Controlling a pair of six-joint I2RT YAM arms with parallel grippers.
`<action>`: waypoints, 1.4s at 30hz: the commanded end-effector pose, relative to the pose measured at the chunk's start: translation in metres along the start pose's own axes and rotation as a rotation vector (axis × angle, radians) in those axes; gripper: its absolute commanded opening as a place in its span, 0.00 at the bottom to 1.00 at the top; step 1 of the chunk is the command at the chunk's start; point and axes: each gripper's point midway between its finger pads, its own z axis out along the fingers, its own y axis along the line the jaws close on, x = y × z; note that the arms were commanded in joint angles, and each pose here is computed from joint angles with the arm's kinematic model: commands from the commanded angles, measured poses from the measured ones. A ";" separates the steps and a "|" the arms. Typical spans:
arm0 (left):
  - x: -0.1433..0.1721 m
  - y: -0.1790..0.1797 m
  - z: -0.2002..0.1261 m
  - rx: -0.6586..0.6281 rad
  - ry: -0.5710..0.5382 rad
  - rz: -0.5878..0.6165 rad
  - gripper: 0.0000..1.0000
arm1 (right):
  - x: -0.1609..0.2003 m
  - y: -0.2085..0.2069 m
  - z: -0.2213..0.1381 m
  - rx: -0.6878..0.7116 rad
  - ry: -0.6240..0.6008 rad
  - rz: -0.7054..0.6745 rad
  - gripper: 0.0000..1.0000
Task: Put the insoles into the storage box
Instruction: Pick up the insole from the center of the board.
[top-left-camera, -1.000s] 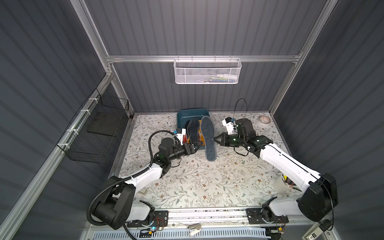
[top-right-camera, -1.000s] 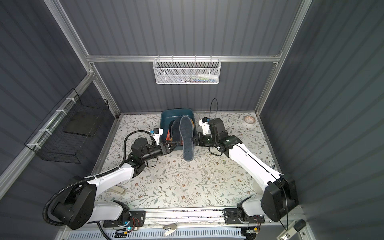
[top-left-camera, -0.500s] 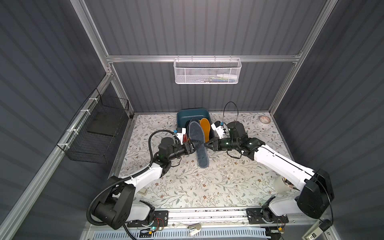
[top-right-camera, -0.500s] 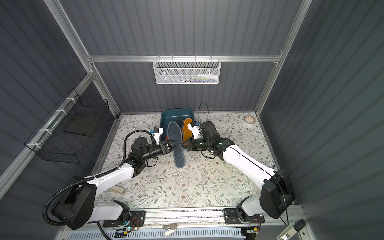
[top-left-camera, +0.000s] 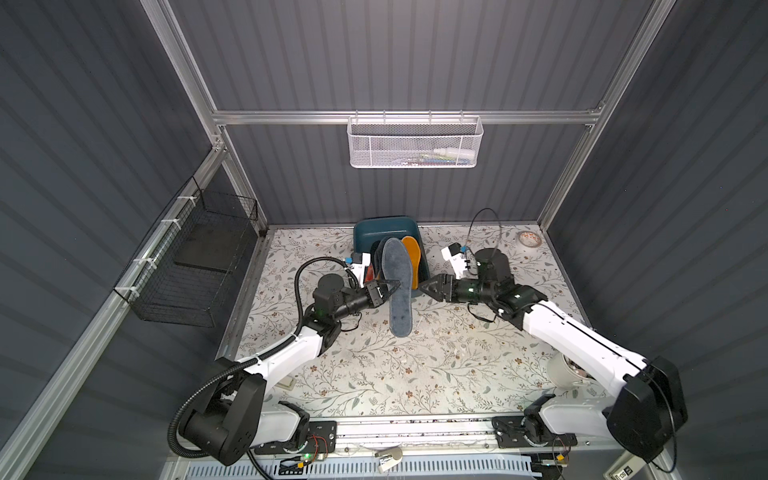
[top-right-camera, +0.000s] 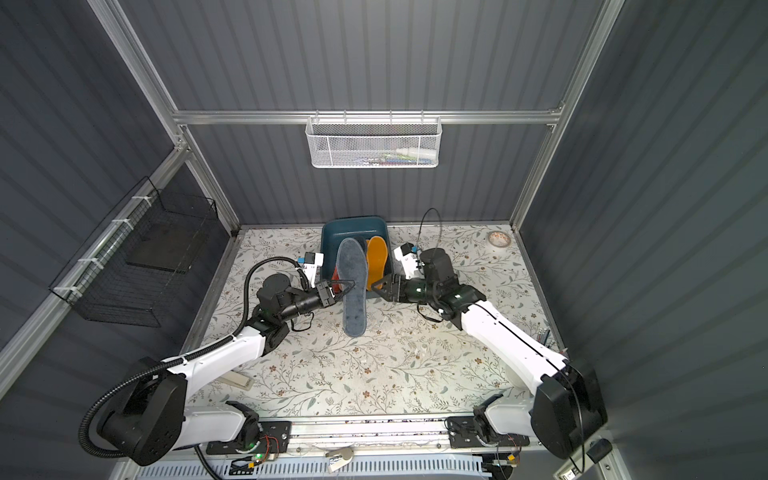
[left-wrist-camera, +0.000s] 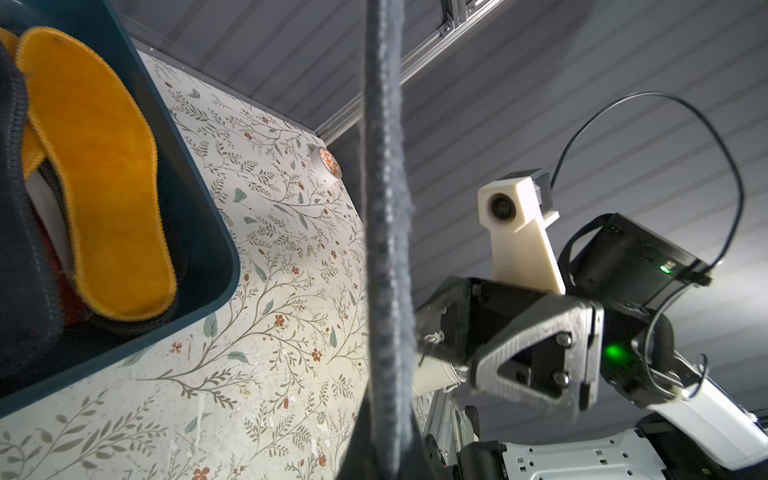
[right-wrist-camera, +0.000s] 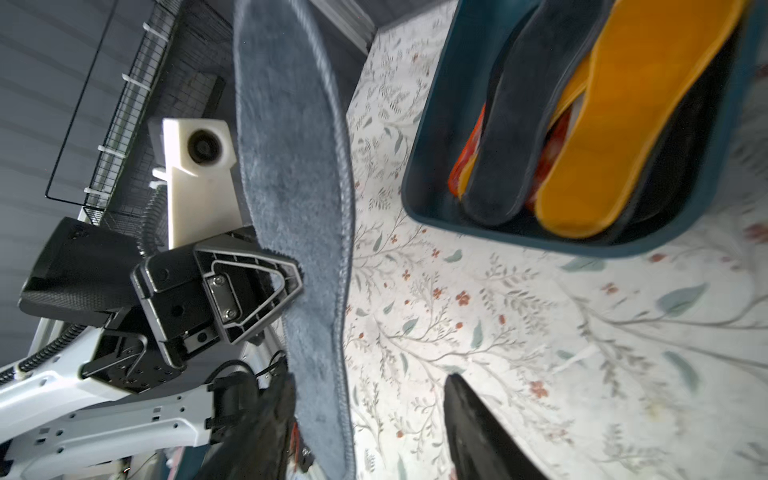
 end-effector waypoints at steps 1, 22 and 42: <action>-0.008 -0.032 -0.001 0.114 0.025 0.080 0.00 | -0.013 0.025 -0.011 -0.106 -0.065 -0.087 0.63; -0.005 -0.032 0.003 0.115 0.073 0.087 0.00 | -0.015 0.047 0.027 -0.308 -0.013 0.004 0.10; -0.016 0.047 -0.088 -0.656 -0.077 0.181 1.00 | -0.081 -0.024 0.034 -0.047 0.012 0.004 0.00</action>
